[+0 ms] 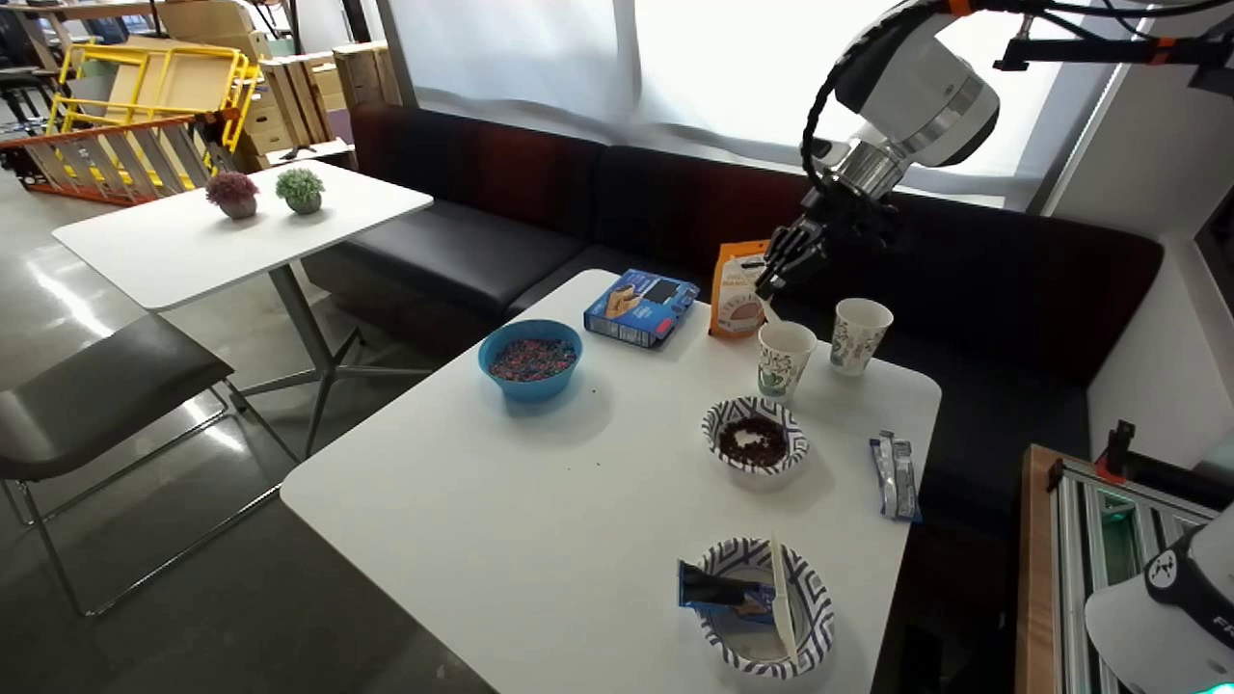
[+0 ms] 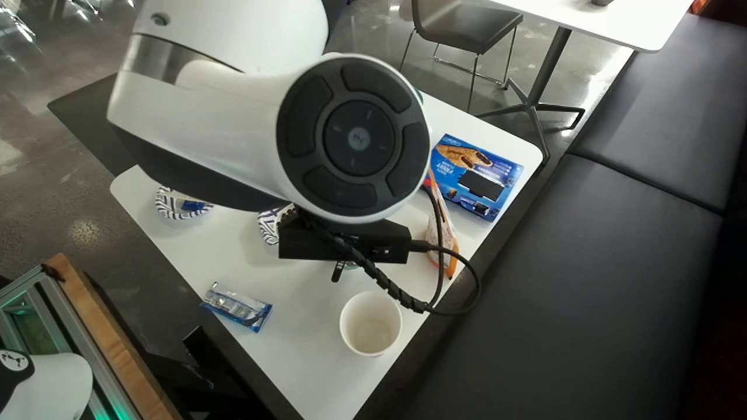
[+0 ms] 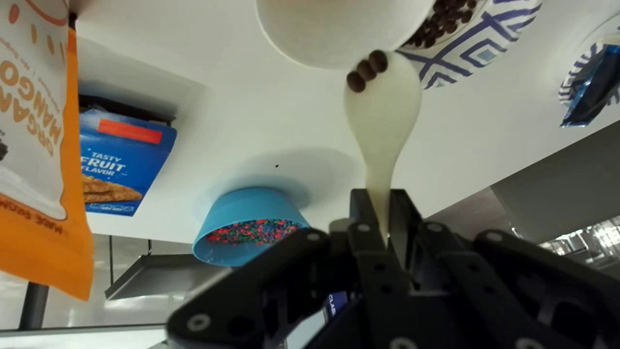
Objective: Use the white spoon to place some contents from the black and white bowl into the coffee cup on the left.
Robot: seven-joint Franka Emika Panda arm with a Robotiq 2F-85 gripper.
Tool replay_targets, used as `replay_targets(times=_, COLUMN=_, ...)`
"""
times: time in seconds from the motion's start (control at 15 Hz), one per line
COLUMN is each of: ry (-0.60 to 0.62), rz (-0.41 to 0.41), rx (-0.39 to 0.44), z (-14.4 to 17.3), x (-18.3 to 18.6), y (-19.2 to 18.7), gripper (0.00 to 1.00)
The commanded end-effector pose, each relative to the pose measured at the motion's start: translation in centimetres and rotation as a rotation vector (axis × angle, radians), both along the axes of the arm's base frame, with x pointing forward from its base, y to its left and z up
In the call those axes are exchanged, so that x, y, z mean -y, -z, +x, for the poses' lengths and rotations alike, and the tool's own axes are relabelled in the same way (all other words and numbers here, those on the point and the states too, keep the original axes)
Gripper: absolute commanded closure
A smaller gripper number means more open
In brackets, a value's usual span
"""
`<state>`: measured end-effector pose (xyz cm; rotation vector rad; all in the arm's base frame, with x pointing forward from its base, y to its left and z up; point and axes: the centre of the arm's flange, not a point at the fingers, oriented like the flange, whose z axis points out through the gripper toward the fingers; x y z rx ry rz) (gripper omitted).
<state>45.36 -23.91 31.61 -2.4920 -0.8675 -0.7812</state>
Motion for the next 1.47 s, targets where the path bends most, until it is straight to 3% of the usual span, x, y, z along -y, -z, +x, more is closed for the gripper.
replay_targets(times=0.0, ry=0.035, rz=0.024, rx=0.083, z=-0.5, x=0.5, y=0.3, gripper=0.96)
replay_targets(times=0.4, ry=0.032, rz=0.028, rx=0.103, z=-1.3, x=1.5, y=0.3, gripper=0.96)
replay_targets(times=0.87, ry=0.002, rz=0.148, rx=0.082, z=-2.3, x=2.3, y=0.2, gripper=0.96)
replay_targets(times=1.2, ry=0.033, rz=0.021, rx=0.097, z=-2.3, x=0.3, y=-1.2, gripper=0.96)
replay_targets(times=1.4, ry=0.003, rz=-0.138, rx=0.138, z=-1.1, x=-2.8, y=-2.7, gripper=0.96)
